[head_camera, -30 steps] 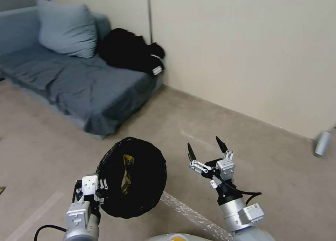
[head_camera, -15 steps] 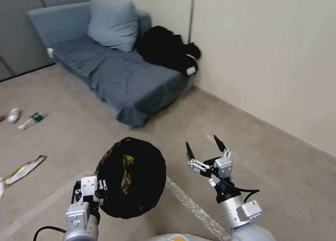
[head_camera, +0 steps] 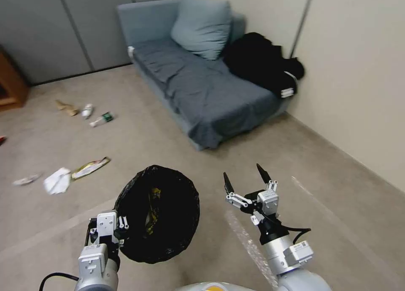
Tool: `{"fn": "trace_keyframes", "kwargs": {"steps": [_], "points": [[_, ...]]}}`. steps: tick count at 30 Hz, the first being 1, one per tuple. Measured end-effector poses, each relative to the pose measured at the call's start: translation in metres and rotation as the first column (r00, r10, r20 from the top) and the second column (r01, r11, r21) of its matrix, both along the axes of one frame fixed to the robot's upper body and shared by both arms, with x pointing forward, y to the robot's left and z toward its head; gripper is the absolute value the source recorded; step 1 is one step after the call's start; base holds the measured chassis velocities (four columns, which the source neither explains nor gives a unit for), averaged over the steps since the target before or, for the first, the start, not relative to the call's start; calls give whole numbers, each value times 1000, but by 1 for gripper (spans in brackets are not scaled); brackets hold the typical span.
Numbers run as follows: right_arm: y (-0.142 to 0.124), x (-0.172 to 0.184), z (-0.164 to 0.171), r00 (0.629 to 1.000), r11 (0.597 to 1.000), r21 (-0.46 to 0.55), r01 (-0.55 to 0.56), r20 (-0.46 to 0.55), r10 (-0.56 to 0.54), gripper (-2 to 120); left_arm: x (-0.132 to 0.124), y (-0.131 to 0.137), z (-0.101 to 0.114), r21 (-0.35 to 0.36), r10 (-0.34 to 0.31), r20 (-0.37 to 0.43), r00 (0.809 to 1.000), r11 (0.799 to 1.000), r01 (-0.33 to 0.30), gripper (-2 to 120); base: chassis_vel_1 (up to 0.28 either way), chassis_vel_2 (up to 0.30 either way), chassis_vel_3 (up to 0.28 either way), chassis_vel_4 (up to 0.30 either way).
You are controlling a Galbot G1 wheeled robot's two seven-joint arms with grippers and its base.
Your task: Pick up the trash bin, then pick up the garbage from the floor and place it into the trash bin.
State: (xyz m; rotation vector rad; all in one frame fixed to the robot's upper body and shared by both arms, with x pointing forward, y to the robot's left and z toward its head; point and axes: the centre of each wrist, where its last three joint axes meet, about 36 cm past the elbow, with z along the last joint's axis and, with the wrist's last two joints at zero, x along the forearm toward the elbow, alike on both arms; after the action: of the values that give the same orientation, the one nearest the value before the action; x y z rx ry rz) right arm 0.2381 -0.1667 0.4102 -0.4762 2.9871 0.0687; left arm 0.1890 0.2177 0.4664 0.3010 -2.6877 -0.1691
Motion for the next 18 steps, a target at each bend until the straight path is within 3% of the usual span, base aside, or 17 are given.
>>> {"fn": "trace_keyframes", "kwargs": {"steps": [18], "points": [[0,0,0,1000,1000,-2,-19,3,19,100,1,1,1,4,1,0,1000,1000,-1,2,130,123,126,123]]}}
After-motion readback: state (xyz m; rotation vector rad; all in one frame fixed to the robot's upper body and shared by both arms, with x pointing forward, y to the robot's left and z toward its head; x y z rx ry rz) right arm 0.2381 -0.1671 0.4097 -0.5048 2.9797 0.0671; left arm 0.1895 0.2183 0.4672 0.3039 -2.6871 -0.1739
